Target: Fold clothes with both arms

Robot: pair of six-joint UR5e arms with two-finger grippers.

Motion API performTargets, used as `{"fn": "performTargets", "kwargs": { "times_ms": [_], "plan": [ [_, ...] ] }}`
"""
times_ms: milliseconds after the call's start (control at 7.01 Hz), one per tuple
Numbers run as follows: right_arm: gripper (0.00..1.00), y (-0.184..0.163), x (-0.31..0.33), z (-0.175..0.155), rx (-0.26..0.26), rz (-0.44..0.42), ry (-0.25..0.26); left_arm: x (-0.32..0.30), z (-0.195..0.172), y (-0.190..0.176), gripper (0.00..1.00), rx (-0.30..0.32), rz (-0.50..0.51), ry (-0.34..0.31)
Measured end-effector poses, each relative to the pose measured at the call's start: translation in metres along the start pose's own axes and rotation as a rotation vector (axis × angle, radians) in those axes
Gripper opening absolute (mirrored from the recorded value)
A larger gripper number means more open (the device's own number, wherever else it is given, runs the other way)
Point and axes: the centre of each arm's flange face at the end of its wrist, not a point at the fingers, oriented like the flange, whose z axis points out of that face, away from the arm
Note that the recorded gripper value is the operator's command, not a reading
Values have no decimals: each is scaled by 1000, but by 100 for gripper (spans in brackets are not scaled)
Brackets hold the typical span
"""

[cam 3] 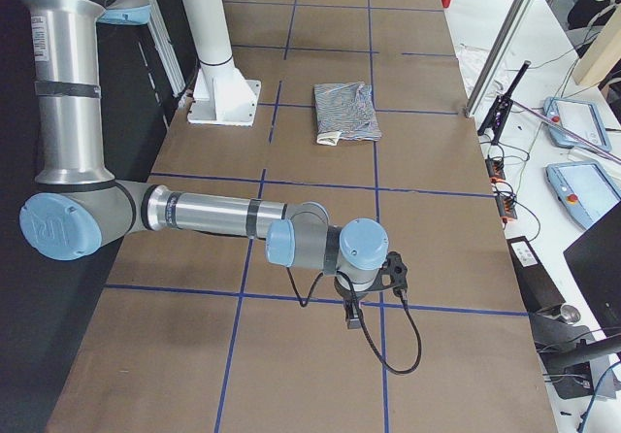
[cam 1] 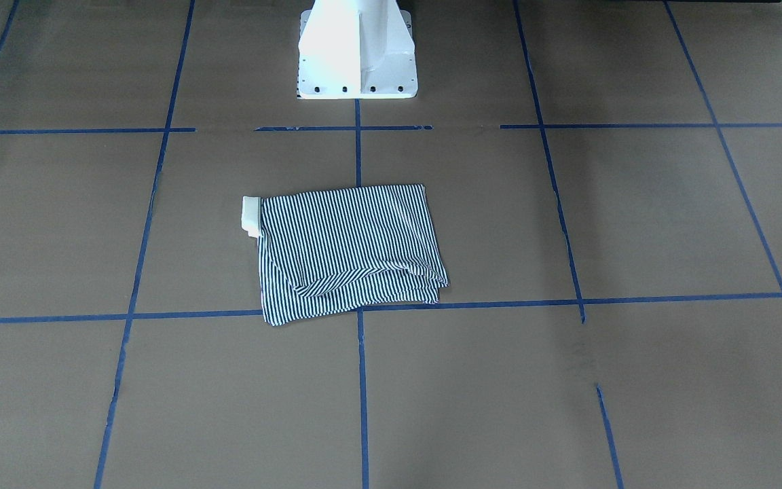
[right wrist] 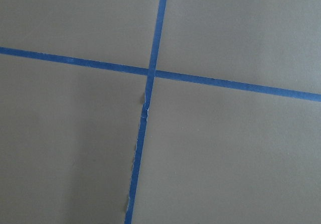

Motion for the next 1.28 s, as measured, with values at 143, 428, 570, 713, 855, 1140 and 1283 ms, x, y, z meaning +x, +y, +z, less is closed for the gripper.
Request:
{"fn": "performTargets", "kwargs": {
  "times_ms": [143, 428, 570, 713, 855, 1140, 1283],
  "plan": [
    [100, 1, 0, 1, 0, 3, -5, -3, 6, 12, 100, -37, -33, 19],
    [100, 1, 0, 2, -2, 13, -7, 1, 10, 19, 100, -49, -64, 94],
    [100, -1, -2, 1, 0, 38, -6, 3, 9, 19, 100, -46, -66, 114],
    [100, -6, -10, -2, 7, 73, -3, 4, 9, 18, 100, -43, -66, 121],
    [100, -13, -24, -6, 17, 106, 0, 5, 8, 18, 100, -41, -65, 122],
    [100, -20, -42, -5, 18, 122, 1, 5, 7, 16, 100, -38, -65, 122],
    [100, -21, -46, -2, 13, 119, 1, 4, 7, 17, 100, -40, -82, 122]
  ]
}}
